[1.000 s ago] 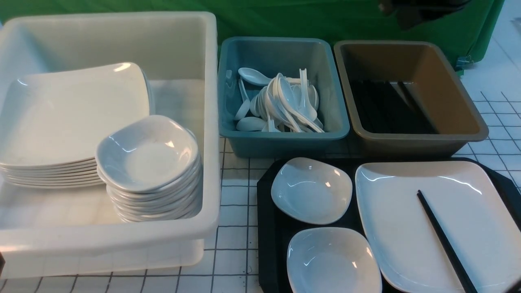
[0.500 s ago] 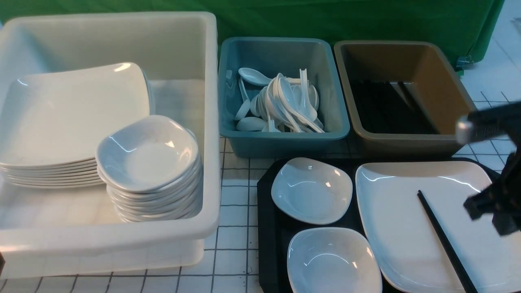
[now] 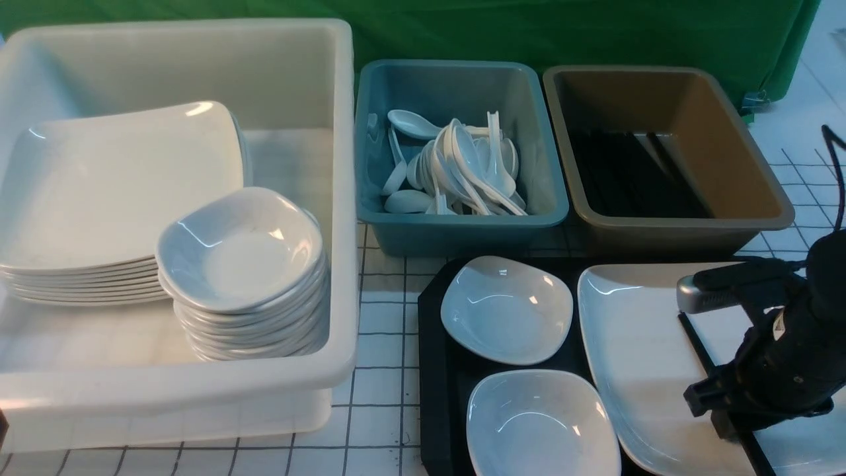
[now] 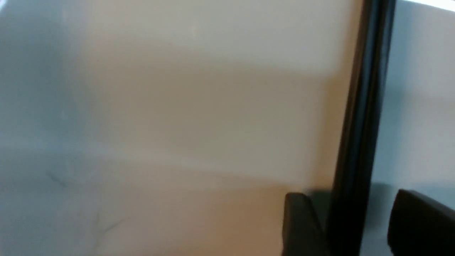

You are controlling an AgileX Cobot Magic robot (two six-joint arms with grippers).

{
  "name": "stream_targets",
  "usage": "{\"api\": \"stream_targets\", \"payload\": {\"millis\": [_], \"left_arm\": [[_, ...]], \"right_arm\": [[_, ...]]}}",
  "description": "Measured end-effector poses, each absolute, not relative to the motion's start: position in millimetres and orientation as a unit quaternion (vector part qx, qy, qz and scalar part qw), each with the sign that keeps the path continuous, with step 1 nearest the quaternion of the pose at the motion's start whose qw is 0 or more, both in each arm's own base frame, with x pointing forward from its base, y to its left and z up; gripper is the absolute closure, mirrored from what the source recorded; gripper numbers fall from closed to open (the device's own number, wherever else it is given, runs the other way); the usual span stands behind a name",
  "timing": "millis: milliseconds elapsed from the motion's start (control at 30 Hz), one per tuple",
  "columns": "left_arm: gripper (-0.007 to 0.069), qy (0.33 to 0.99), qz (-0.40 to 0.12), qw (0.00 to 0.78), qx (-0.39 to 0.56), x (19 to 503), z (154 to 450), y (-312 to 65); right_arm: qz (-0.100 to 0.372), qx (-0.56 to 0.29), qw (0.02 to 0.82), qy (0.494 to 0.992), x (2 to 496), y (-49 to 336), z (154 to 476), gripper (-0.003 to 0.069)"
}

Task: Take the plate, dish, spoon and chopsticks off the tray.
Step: Use the right arm to grab a pair of chopsticks from the plate, then use the right arm to put the chopsticks into the small storage box on the right

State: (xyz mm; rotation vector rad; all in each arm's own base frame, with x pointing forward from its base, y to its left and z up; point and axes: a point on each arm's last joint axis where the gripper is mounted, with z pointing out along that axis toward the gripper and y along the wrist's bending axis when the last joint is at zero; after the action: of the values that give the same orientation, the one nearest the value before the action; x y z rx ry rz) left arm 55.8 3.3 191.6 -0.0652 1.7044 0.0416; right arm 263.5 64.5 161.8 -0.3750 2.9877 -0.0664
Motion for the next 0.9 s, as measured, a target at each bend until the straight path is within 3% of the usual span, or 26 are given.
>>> {"api": "stream_targets", "payload": {"millis": [133, 200, 300, 433, 567, 800, 900], "left_arm": [[0.062, 0.753, 0.018, 0.658, -0.029, 56, 192, 3], [0.062, 0.753, 0.018, 0.658, -0.029, 56, 192, 3], [0.062, 0.753, 0.018, 0.658, -0.029, 56, 192, 3], [0.062, 0.753, 0.018, 0.657, -0.029, 56, 192, 3], [0.062, 0.753, 0.018, 0.657, -0.029, 56, 192, 3], [0.062, 0.753, 0.018, 0.657, -0.029, 56, 192, 3], [0.062, 0.753, 0.018, 0.657, -0.029, 56, 192, 3]], "right_arm": [[-0.021, -0.122, 0.059, 0.991, 267, 66, 159, 0.0326], [-0.019, -0.119, 0.057, 0.991, 267, 66, 158, 0.038], [-0.014, -0.115, 0.057, 0.992, 268, 67, 160, 0.0521], [-0.019, -0.123, 0.048, 0.991, 269, 67, 165, 0.054], [-0.021, -0.132, 0.062, 0.989, 271, 67, 194, 0.054], [0.0, -0.131, 0.239, 0.962, 304, 76, 293, 0.054], [0.01, -0.129, 0.309, 0.942, 328, 82, 320, 0.054]]}}
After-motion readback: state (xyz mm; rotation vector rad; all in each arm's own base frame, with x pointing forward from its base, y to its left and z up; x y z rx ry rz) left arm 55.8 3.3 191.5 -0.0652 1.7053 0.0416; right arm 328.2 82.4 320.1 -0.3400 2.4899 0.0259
